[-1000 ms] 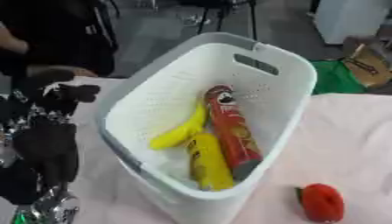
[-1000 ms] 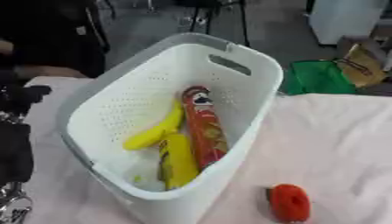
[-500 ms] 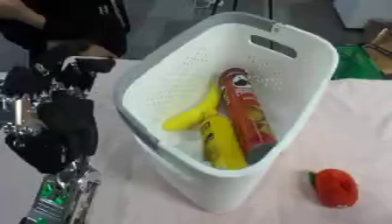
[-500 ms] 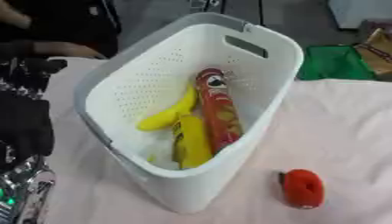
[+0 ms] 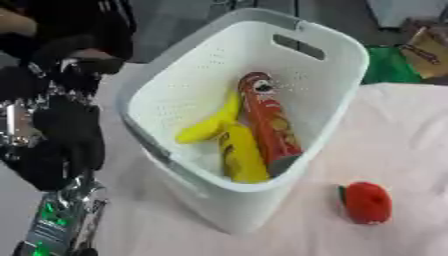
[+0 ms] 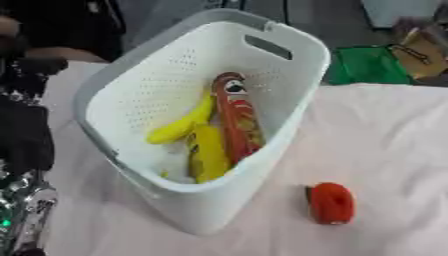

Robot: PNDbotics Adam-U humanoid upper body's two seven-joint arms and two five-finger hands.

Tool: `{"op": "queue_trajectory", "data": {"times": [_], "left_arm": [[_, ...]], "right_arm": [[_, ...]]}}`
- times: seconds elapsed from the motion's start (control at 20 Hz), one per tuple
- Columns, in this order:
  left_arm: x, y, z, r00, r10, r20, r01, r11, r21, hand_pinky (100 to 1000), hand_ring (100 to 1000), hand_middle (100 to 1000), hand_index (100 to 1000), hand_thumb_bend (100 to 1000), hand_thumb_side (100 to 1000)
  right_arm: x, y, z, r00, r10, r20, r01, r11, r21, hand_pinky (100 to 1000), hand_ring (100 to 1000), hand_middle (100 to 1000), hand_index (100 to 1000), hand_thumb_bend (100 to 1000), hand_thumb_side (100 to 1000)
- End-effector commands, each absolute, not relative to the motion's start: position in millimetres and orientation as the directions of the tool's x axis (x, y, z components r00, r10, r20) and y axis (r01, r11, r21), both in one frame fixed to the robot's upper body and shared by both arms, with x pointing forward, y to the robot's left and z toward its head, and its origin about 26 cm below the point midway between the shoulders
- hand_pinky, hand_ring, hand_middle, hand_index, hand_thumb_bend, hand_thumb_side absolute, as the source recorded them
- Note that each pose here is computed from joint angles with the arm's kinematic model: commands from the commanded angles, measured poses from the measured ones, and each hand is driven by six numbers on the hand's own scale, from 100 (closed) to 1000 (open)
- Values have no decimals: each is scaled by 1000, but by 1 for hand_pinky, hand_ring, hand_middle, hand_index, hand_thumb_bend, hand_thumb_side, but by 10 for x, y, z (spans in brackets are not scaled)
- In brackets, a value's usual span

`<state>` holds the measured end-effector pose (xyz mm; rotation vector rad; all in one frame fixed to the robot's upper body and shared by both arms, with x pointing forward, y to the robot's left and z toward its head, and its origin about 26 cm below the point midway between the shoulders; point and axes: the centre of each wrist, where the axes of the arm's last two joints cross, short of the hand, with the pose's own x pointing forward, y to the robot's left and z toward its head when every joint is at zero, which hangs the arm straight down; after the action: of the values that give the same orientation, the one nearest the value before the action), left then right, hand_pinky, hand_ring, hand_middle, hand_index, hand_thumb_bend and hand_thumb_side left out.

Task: Pick up objects on the table and place them in the box.

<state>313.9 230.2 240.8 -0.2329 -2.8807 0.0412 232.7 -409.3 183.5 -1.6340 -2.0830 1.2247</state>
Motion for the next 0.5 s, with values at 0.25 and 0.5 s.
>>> {"op": "queue_trajectory", "data": {"times": [0.25,0.5], "left_arm": [[3116,2273,2440,-959,166,230,160,986,-46,679,563,661,729,100,936],[3115,2266,2435,-958,169,232,163,986,-44,677,562,660,728,100,935]], "right_arm": [[2340,-4065,2004,-376,843,-384,596,-97,-797,881,973,955,1000,100,953],[2363,-4047,2060,-391,825,-407,537,-154,-829,900,994,978,1000,100,950]]}}
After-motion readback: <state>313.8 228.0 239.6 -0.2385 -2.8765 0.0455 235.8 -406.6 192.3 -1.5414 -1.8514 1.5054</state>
